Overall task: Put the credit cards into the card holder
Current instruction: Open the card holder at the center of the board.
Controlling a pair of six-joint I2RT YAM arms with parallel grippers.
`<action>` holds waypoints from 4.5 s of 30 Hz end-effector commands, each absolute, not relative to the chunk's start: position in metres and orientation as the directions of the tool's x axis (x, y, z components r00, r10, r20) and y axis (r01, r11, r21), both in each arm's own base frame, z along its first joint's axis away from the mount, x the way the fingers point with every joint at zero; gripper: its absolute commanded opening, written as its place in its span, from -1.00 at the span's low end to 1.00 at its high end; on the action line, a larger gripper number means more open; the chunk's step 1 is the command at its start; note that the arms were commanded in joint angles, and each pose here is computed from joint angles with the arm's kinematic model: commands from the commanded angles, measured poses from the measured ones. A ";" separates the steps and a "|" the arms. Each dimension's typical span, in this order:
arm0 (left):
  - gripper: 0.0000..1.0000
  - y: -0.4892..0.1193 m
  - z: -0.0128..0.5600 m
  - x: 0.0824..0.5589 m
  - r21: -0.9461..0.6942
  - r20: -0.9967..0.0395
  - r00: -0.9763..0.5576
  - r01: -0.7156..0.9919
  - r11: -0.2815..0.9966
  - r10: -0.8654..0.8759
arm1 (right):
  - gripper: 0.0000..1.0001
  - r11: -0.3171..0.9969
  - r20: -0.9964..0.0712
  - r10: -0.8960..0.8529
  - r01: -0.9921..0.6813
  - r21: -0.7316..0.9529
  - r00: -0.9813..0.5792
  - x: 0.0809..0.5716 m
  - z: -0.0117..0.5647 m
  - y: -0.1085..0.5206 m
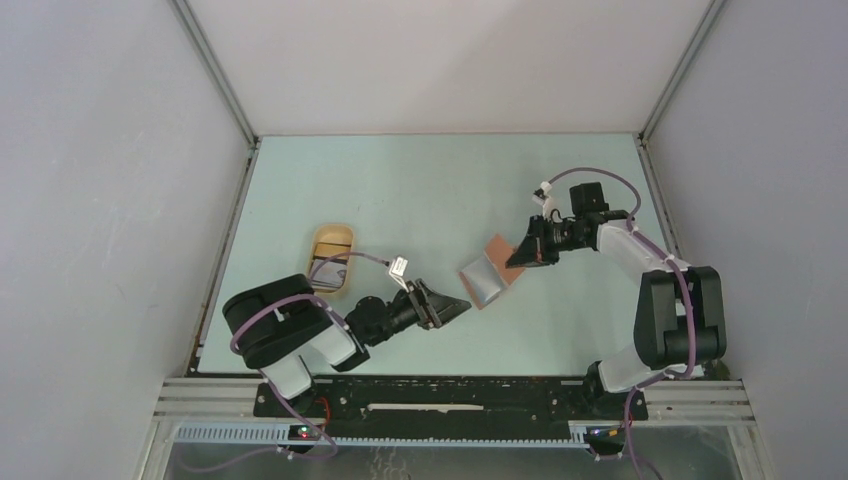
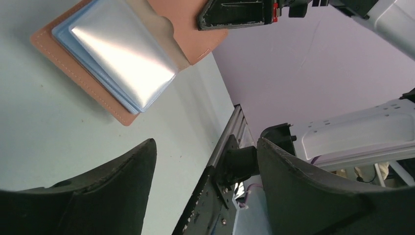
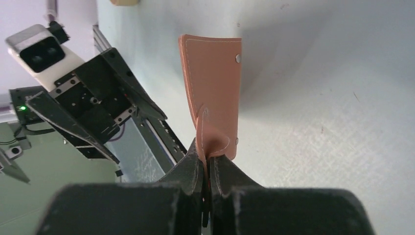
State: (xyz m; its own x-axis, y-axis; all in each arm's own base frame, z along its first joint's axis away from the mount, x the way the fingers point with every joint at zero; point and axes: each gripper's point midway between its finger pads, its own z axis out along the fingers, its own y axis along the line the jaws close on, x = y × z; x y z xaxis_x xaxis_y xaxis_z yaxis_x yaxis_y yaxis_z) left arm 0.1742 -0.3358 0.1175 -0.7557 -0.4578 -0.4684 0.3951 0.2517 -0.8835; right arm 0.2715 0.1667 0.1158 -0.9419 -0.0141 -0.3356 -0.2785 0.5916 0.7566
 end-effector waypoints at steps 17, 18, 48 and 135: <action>0.66 -0.299 0.133 0.199 -0.862 -0.504 -0.642 0.415 0.291 -0.578 | -1.00 0.175 -0.364 -0.043 -0.365 0.914 -0.931 0.254 0.190 0.195; 0.66 -0.299 0.134 0.198 -0.859 -0.509 -0.639 0.423 0.289 -0.576 | -1.00 0.157 -0.370 -0.045 -0.372 0.915 -0.928 0.253 0.194 0.195; -0.35 -0.307 0.163 0.184 -0.809 -0.569 -0.631 0.546 0.219 -0.528 | -1.00 -0.017 -0.461 -0.067 -0.461 0.887 -0.885 0.230 0.232 0.194; -1.00 -0.324 0.178 0.188 -0.770 -0.609 -0.651 0.623 0.140 -0.453 | -1.00 -0.094 -0.486 -0.100 -0.478 0.873 -0.868 0.215 0.242 0.201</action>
State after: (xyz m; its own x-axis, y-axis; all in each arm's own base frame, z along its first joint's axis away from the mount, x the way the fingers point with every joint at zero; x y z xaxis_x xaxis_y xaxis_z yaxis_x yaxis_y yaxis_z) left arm 0.1868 -0.3191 0.1438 -0.7068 -0.4288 -0.5626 0.5301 0.2054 -0.8227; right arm 0.2216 0.2001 0.2167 -0.9006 -0.0942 -0.4243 -0.4258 -0.0043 0.9048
